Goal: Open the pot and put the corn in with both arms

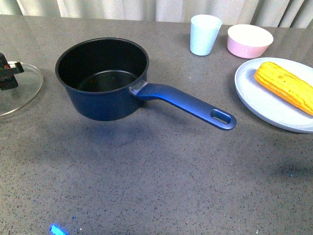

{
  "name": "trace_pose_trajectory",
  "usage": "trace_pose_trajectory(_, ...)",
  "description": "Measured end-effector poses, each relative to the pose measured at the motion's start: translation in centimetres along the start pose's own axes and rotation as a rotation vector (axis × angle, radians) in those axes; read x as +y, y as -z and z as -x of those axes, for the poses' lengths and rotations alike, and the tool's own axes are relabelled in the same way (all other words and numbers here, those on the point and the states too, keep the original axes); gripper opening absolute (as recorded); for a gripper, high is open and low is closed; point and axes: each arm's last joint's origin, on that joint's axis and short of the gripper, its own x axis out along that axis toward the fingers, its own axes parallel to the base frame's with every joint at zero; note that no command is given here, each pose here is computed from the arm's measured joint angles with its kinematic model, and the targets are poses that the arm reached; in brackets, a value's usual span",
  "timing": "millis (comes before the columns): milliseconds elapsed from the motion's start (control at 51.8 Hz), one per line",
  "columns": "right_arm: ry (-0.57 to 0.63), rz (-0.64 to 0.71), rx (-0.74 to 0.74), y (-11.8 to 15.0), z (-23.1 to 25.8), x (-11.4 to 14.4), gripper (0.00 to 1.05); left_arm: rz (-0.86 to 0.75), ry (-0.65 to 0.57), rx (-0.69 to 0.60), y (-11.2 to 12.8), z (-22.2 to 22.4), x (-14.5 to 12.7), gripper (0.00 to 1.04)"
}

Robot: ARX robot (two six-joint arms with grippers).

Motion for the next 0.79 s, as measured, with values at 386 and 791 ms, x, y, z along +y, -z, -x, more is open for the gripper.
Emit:
trace_pose_trajectory(386,0.0,0.0,0.0,0.0,0.0,0.0,0.96,0.029,0.032,0.011,1.4,-0.5,-1.5,0.68)
trace_pose_trajectory(791,0.0,0.0,0.0,0.0,0.0,0.0,0.96,0.08,-0.031,0.01,1.0,2.9,-1.5,0.96)
